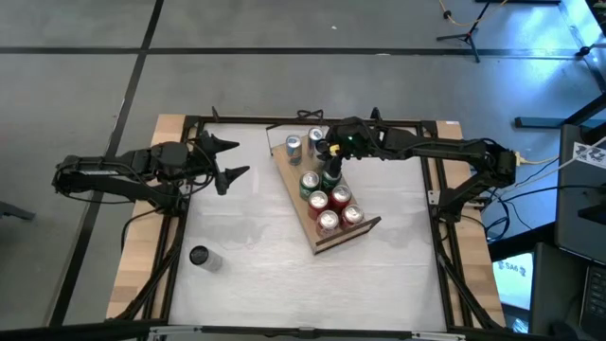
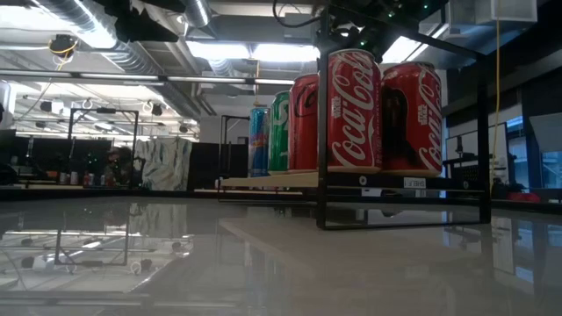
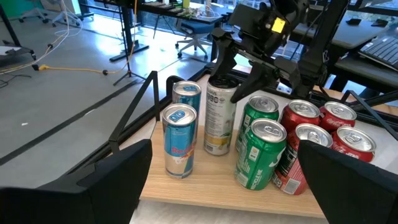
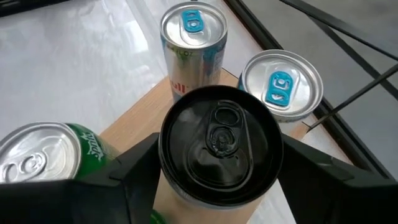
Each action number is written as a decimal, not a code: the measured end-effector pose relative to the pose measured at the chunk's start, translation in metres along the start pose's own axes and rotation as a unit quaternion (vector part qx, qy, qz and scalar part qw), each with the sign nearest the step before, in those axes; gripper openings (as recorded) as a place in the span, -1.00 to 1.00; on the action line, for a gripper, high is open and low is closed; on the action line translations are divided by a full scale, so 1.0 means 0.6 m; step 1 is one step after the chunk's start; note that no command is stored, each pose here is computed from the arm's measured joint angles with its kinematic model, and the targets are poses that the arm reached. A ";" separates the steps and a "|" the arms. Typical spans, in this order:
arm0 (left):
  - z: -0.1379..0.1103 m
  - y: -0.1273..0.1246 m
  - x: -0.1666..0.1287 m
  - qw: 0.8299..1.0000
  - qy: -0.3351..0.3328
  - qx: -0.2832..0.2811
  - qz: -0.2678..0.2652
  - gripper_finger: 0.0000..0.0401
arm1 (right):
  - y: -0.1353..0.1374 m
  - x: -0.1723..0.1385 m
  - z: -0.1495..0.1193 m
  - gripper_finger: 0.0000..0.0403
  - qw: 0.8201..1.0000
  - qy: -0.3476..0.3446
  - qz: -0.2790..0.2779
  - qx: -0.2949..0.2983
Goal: Place canned beverage on shelf
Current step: Put the right white-yellow soda can on the shelf
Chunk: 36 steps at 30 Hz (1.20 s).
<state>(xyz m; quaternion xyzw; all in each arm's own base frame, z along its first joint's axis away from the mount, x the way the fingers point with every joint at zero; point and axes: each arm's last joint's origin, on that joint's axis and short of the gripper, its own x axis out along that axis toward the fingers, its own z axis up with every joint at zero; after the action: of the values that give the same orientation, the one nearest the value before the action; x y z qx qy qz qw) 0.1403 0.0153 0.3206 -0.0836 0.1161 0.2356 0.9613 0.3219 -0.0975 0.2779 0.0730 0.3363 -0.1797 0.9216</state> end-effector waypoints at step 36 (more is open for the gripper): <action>0.000 0.000 0.000 1.000 0.000 0.004 0.000 0.96 | 0.041 -0.004 -0.002 0.35 0.997 -0.019 -0.076 -0.010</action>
<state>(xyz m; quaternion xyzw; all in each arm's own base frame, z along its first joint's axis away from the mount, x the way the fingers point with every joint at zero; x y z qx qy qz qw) 0.1403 0.0153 0.3205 -0.0800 0.1173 0.2351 0.9616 0.3287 -0.0738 0.2786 0.0343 0.3252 -0.2472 0.9121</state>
